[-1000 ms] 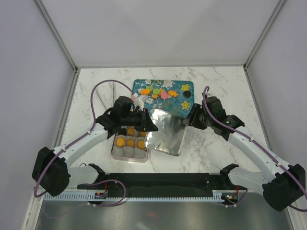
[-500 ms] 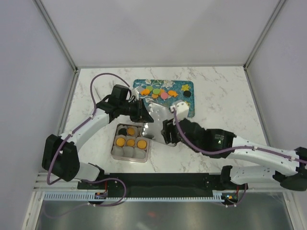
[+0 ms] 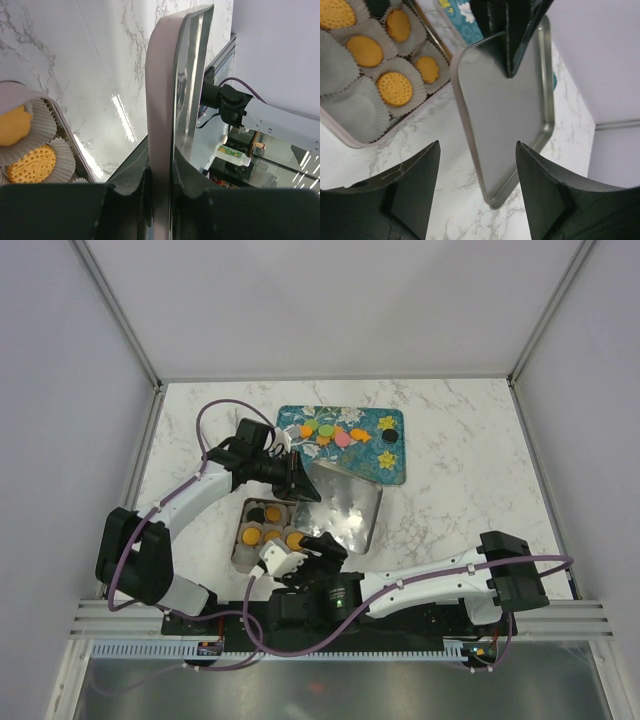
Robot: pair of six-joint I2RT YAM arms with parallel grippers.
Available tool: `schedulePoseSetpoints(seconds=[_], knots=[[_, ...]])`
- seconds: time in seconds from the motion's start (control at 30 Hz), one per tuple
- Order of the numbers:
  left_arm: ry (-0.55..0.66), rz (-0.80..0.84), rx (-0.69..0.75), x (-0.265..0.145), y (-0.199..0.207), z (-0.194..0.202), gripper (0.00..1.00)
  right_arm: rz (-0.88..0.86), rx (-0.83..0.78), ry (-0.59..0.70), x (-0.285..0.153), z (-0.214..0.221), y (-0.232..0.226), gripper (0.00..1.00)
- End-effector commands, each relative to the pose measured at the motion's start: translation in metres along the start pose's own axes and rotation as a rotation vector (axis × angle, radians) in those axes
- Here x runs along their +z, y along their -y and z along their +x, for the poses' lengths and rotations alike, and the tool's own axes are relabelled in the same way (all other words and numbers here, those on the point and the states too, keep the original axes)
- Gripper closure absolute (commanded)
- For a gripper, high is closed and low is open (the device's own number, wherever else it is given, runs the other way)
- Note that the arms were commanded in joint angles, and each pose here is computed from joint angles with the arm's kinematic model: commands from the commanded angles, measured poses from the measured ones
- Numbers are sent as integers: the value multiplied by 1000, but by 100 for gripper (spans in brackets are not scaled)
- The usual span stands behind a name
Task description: Pack the cookies
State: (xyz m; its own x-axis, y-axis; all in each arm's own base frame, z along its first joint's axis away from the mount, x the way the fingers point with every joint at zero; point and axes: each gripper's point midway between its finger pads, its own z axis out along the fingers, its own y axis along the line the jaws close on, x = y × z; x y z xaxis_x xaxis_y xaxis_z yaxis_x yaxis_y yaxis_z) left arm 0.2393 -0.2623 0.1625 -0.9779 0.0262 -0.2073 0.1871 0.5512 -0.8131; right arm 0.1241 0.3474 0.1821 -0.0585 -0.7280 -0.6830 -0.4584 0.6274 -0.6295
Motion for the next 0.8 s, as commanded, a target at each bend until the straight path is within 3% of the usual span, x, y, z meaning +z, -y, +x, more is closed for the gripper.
schedulePoseSetpoints(seconds=[0.0, 0.5, 0.77], knots=[[9, 81, 28, -11, 27, -6, 98, 126, -13, 43, -6, -18, 34, 30], [27, 97, 50, -25, 36, 0, 98, 193, -172, -5, 10, -3, 29, 28], [21, 114, 53, -30, 37, 11, 98, 282, -246, -39, 23, 7, 41, 34]])
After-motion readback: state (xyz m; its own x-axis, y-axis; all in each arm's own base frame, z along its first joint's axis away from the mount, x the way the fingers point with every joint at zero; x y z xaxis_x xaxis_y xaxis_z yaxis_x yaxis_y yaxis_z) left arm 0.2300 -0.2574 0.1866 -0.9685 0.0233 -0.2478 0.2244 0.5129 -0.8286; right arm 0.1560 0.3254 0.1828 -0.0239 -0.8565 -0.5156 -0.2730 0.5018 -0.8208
